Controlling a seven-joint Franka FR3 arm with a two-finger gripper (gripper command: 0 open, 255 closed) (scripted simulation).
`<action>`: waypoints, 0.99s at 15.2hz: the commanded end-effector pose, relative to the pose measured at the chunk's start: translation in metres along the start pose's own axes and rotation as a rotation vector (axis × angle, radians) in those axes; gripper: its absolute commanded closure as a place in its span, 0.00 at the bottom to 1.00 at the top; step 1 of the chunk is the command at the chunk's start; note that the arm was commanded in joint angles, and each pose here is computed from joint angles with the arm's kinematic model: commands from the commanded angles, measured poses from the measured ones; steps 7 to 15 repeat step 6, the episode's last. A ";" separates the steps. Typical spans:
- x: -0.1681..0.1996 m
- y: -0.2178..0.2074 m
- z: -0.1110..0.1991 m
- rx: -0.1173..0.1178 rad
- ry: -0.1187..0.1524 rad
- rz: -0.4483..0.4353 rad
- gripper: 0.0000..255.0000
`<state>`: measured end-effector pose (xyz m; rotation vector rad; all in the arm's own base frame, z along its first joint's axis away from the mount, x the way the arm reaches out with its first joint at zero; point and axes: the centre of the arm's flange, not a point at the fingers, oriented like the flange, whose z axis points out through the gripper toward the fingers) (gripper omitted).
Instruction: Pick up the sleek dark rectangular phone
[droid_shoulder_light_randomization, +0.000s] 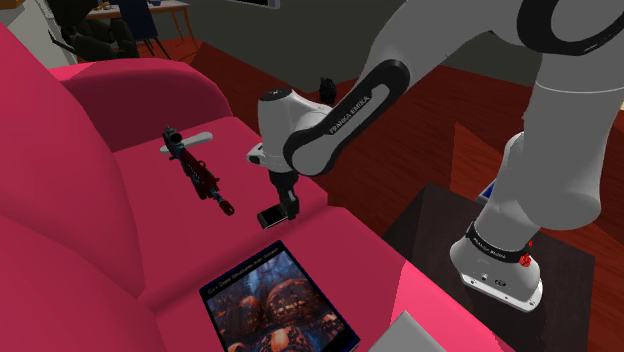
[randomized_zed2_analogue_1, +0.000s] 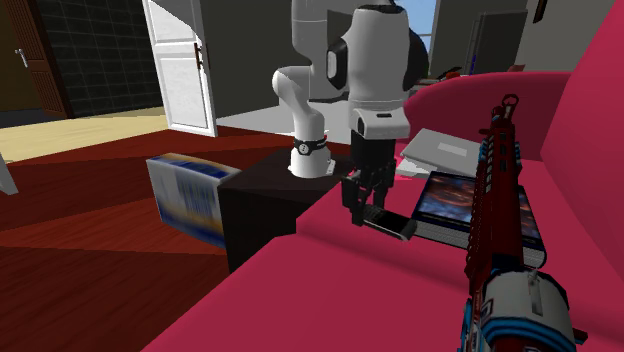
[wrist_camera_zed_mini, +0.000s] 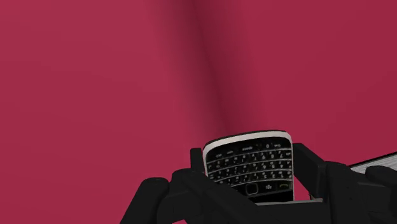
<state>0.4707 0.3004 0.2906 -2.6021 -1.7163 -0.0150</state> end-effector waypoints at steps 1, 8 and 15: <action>0.000 0.001 -0.012 0.000 0.000 0.000 1.00; 0.000 0.001 -0.028 0.000 0.000 0.000 1.00; 0.000 0.001 -0.028 0.000 0.000 0.000 1.00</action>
